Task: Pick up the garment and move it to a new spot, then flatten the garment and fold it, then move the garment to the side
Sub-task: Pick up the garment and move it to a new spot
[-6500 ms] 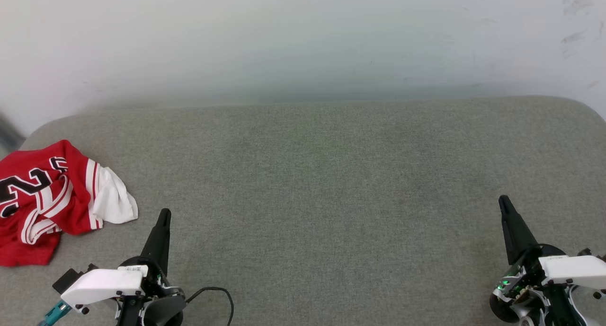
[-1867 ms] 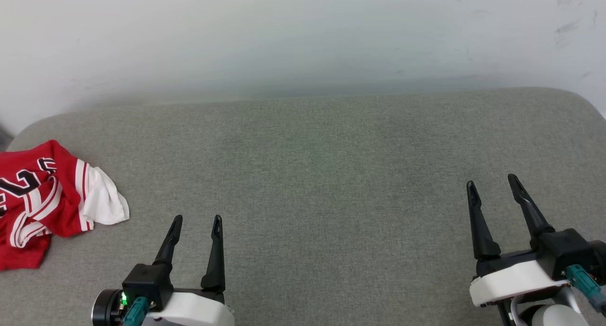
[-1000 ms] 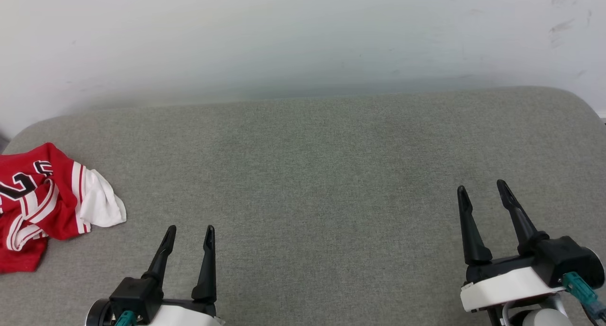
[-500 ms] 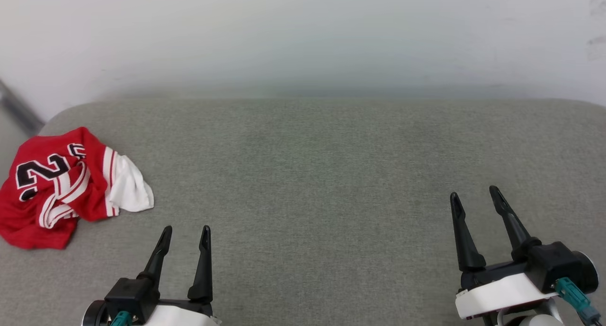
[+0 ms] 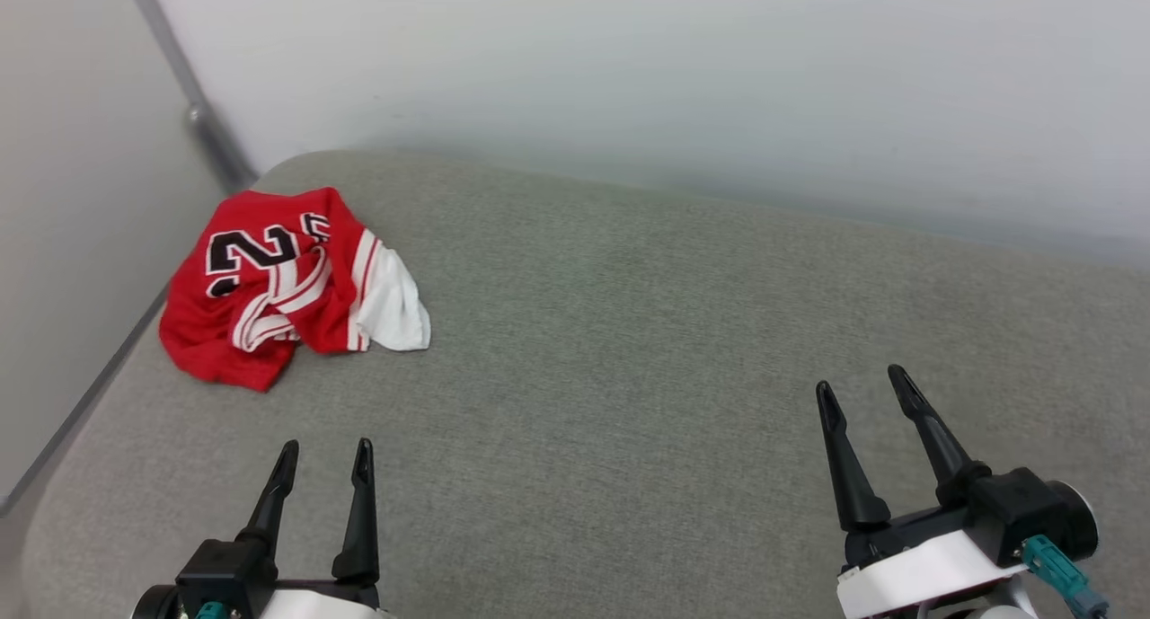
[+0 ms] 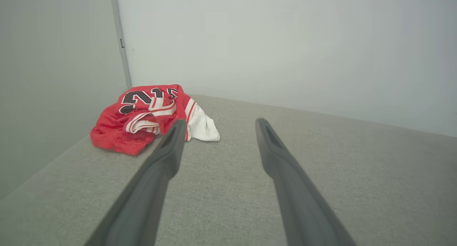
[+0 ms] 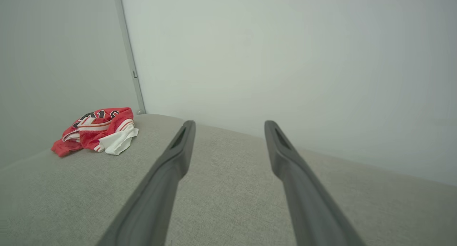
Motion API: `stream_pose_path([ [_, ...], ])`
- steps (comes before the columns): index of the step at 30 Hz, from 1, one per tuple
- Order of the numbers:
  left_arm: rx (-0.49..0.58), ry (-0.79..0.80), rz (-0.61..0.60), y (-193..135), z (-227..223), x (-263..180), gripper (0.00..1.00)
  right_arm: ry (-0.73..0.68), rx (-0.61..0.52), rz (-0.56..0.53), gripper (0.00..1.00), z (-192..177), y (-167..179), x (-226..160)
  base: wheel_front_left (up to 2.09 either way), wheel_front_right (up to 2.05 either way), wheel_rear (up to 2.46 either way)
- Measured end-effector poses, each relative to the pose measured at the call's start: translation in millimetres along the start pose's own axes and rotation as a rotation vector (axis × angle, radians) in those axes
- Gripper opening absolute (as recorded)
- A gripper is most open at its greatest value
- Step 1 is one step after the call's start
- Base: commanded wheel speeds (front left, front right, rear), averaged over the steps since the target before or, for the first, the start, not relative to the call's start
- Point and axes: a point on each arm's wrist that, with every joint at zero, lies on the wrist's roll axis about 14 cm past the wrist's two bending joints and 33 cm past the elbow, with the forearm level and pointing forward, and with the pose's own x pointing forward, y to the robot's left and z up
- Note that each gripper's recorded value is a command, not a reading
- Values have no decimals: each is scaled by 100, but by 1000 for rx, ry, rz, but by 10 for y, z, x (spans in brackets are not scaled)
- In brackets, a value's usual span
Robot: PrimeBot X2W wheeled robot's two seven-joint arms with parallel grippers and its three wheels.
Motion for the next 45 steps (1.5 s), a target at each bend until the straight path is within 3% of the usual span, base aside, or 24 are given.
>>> stream_pose_path([
  [20,39,-35,147,445,157,-429,100,14,72,205,100,-84,685,239,0,0,0],
  [37,-3,-3,173,492,53,-492,100,28,70,219,100,-134,723,231,0,0,0],
  [45,23,19,166,518,14,-127,100,45,37,198,100,-302,575,350,0,0,0],
])
